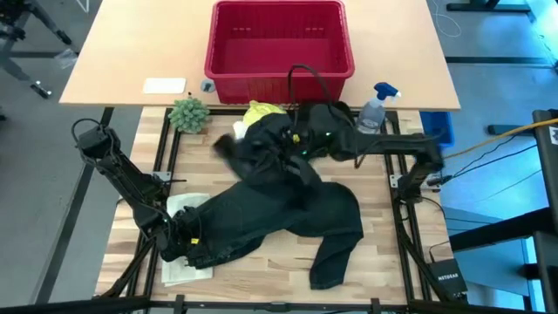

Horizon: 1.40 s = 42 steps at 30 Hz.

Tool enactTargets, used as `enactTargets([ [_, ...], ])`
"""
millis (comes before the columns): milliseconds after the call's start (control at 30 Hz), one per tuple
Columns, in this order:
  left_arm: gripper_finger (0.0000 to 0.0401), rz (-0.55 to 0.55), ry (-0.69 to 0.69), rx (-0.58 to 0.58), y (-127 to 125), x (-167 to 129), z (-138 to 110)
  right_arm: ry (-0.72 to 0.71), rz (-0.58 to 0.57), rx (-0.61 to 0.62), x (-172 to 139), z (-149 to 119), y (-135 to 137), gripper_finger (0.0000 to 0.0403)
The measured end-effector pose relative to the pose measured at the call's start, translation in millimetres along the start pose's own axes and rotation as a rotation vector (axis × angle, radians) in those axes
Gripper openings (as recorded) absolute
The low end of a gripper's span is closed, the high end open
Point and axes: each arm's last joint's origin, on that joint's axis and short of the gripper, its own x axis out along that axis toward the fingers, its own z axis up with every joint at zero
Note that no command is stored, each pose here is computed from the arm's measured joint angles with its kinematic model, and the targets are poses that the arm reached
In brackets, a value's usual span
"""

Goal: Fold laundry
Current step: Fold the black jean

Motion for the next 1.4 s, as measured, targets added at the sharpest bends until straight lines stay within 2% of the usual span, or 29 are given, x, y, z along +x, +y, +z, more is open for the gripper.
enactTargets([
  [167,0.0076,0.007,-0.027,0.004,1.1,0.3,0.8,0.033,0.225,-0.125,34.4,33.2,22.6,0.0],
  [267,0.0076,0.019,-0.046,0.008,2.7,0.6,1.5,0.034,0.341,-0.153,45.1,23.8,18.4,0.0],
  [333,0.0076,0.019,-0.049,0.008,2.9,0.7,1.5,0.052,0.365,-0.066,47.5,14.5,9.8,0.0],
  [433,0.0076,0.023,-0.053,0.01,3.0,1.3,1.3,0.072,0.315,0.039,48.1,8.5,-1.4,0.0012],
  [567,0.0076,0.023,-0.06,0.011,2.9,1.6,1.4,0.124,0.178,0.139,49.9,-1.7,-19.4,0.0046],
  [667,0.0076,0.028,-0.077,0.012,3.6,1.9,2.0,0.133,0.079,0.151,52.9,-11.1,-32.8,0.0067],
  [833,0.0076,0.028,-0.08,0.007,3.7,1.9,2.0,0.157,-0.011,0.137,51.0,-16.0,-40.2,0.0106],
  [1233,0.0076,0.027,-0.081,0.001,3.7,1.9,2.1,0.216,0.017,0.103,51.2,-20.3,-40.9,0.0258],
  [1400,0.0076,0.026,-0.083,-0.001,3.7,1.9,2.0,0.229,0.019,0.111,51.0,-21.2,-41.4,0.0306],
])
